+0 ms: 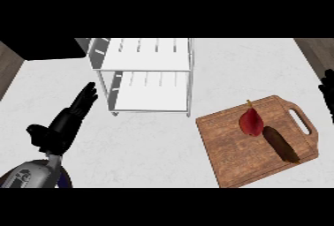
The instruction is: Pick the pear from the cutting board and place it in the tiered basket
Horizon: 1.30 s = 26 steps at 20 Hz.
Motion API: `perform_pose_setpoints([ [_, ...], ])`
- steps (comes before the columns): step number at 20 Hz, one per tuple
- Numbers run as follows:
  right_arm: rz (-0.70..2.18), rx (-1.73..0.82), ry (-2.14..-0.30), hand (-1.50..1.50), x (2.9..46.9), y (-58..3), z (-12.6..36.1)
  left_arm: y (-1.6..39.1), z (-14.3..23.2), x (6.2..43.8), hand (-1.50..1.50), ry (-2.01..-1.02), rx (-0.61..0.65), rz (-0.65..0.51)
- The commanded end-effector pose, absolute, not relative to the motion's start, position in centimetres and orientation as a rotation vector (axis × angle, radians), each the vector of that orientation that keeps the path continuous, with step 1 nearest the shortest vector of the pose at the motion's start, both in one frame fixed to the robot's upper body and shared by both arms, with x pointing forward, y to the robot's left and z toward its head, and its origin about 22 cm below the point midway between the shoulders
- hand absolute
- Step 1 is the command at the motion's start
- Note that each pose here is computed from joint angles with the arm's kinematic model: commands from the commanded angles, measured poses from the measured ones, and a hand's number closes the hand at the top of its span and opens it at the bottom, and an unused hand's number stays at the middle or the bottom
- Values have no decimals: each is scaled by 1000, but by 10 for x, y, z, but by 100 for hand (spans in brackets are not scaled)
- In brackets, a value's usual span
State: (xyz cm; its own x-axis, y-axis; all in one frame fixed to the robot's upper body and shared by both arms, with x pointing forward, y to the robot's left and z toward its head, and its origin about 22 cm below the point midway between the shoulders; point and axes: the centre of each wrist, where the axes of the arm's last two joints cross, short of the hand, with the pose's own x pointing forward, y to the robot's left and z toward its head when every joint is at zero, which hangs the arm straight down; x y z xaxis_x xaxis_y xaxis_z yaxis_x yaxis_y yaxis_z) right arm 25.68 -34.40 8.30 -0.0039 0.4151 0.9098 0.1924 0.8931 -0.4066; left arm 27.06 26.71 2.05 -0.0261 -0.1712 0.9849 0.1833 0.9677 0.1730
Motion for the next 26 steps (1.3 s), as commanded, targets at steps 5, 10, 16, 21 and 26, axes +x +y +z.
perform_pose_setpoints([
  [5, -152, -870, -1738, 150, 249, -383, 119, 274, -32, 232, 0, -1360, 258, -80],
  [10, -857, -1146, -1385, -150, 223, -413, 67, 284, -46, 219, 0, -1289, 262, 1],
  [16, -821, -1145, -1563, -150, 187, -330, 67, 245, -60, 219, 0, -1289, 261, -14],
  [21, -532, -990, -1274, -150, 173, -317, 52, 241, -56, 212, 0, -1307, 251, -20],
  [26, -221, -993, -1070, -150, 168, -322, 69, 243, -58, 219, 0, -1319, 252, -51],
])
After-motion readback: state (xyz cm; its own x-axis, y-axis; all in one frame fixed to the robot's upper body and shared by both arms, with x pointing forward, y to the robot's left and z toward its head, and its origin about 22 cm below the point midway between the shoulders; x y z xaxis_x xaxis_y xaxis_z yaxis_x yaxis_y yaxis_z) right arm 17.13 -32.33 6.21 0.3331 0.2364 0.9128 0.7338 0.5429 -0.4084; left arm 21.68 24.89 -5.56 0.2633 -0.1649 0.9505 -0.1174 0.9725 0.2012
